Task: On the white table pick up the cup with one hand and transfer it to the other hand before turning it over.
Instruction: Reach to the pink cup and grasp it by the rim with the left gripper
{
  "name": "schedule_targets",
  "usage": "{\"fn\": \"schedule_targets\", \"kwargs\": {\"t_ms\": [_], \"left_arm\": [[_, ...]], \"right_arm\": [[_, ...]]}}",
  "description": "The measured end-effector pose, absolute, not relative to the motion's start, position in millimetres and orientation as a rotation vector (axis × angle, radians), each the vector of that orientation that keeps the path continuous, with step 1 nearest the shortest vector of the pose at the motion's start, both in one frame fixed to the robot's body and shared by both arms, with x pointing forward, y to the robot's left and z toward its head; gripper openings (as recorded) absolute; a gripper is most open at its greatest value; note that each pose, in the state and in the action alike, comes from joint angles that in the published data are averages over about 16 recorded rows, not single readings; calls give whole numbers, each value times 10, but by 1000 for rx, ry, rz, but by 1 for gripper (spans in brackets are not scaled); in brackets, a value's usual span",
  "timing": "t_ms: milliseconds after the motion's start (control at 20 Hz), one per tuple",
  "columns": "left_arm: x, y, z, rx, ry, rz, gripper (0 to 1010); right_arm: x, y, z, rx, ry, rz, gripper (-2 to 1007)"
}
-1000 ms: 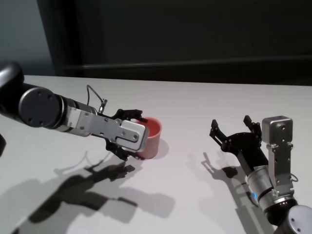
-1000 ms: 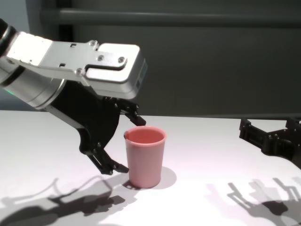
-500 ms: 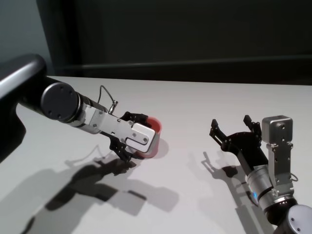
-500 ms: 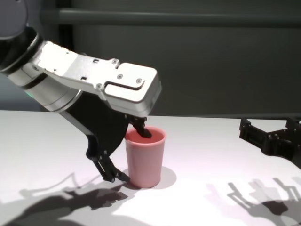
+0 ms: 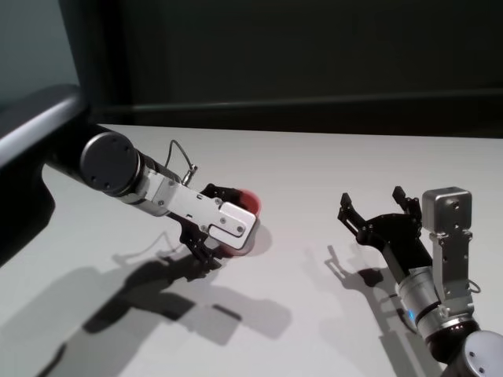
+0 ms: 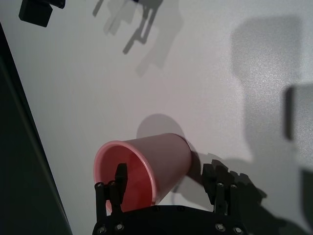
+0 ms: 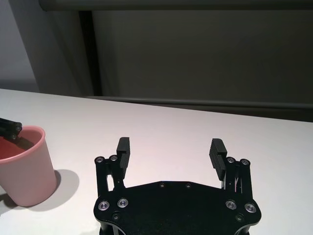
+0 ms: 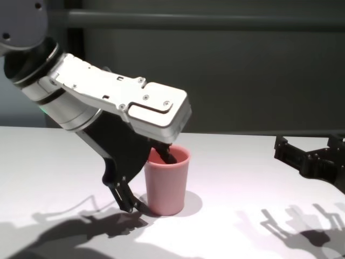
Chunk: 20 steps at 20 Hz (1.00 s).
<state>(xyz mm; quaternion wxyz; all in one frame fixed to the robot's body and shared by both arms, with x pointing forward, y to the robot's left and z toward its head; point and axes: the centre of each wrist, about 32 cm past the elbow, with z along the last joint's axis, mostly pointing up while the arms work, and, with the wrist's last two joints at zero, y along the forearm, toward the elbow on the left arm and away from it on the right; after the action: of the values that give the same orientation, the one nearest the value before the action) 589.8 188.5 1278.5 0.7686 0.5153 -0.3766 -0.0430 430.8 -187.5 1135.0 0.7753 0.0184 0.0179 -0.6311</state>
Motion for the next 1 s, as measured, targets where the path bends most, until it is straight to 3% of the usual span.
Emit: {"fn": "schedule_targets", "kwargs": {"t_ms": [450, 1000], "left_arm": [[5908, 1846, 12764, 1114, -817, -116, 873], [5891, 1871, 12756, 1101, -809, -127, 545]], "right_arm": [[4308, -1876, 11350, 40, 39, -1366, 1002], [4308, -1876, 11350, 40, 39, -1366, 1002]]}}
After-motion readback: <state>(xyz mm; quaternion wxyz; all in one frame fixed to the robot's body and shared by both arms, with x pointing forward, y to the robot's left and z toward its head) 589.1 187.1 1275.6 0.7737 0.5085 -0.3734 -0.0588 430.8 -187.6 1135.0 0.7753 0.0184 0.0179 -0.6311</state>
